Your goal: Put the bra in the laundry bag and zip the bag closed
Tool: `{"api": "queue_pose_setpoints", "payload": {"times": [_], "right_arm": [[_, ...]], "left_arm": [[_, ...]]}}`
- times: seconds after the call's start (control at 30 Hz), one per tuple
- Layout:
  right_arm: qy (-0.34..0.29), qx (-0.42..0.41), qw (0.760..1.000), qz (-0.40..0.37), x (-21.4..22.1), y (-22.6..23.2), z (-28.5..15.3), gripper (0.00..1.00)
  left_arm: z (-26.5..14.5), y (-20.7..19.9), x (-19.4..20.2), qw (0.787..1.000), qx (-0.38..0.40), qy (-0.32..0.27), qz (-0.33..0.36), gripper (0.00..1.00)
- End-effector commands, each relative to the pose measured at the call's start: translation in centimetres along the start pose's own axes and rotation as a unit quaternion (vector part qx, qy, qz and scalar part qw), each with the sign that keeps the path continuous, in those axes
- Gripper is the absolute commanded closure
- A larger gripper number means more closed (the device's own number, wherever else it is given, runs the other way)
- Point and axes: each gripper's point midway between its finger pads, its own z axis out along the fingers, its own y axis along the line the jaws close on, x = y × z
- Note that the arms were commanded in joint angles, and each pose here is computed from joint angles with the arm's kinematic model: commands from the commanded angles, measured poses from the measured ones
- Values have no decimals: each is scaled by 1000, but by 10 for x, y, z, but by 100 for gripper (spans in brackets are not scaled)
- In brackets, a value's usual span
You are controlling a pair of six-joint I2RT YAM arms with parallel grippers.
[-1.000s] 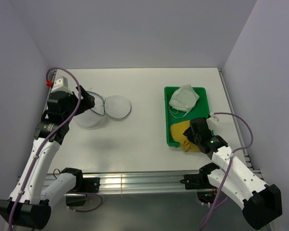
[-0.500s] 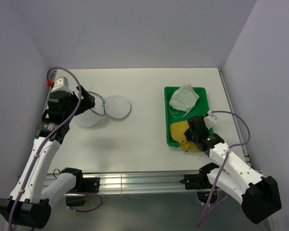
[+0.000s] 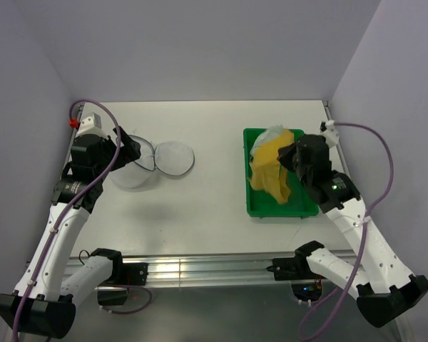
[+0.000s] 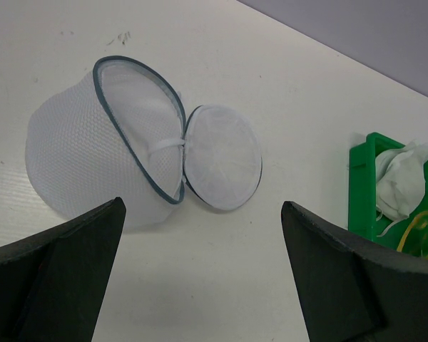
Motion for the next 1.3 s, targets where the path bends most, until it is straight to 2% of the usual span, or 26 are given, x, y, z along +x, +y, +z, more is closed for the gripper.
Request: {"api": "queue_pose_setpoints", "payload": {"times": [0.0, 0.03, 0.17, 0.23, 0.27, 0.4, 0.53, 0.7, 0.93, 0.97, 1.07, 1.1, 1.27], "right_arm": [[-3, -54, 998, -17, -29, 45, -15, 100], [-8, -77, 997, -13, -41, 63, -20, 100], [27, -139, 990, -18, -44, 119, -11, 100], [36, -177, 983, -20, -49, 150, -21, 100], [47, -180, 982, -24, -42, 159, -14, 100], [69, -234, 969, -38, -24, 209, -38, 100], [87, -248, 964, -51, 3, 229, -45, 100], [123, -252, 957, -71, 49, 225, -30, 100], [149, -268, 948, -84, 76, 235, -12, 100], [175, -262, 945, -83, 95, 225, -7, 100], [204, -249, 945, -64, 124, 208, 5, 100], [227, -227, 945, -69, 148, 185, 15, 100], [270, -176, 945, -61, 203, 134, 38, 100]], "left_arm": [[-2, -7, -11, 1000, 12, -22, -7, 1], [-2, -6, -11, 1000, 10, -22, -8, 1], [-2, -4, -15, 1000, -1, -26, -10, 1], [-3, -1, -17, 999, -9, -31, -11, 1], [-2, 0, -17, 999, -13, -31, -11, 1], [-4, 4, -20, 999, -22, -39, -12, 1], [-5, 4, -21, 999, -23, -41, -13, 1], [-3, 5, -20, 999, -25, -39, -10, 1], [-1, 4, -18, 999, -24, -35, -9, 1], [-1, 5, -17, 999, -25, -35, -9, 1], [-1, 6, -17, 999, -26, -34, -9, 1], [0, 5, -16, 999, -25, -32, -9, 1], [3, 3, -14, 999, -20, -26, -9, 1]]}}
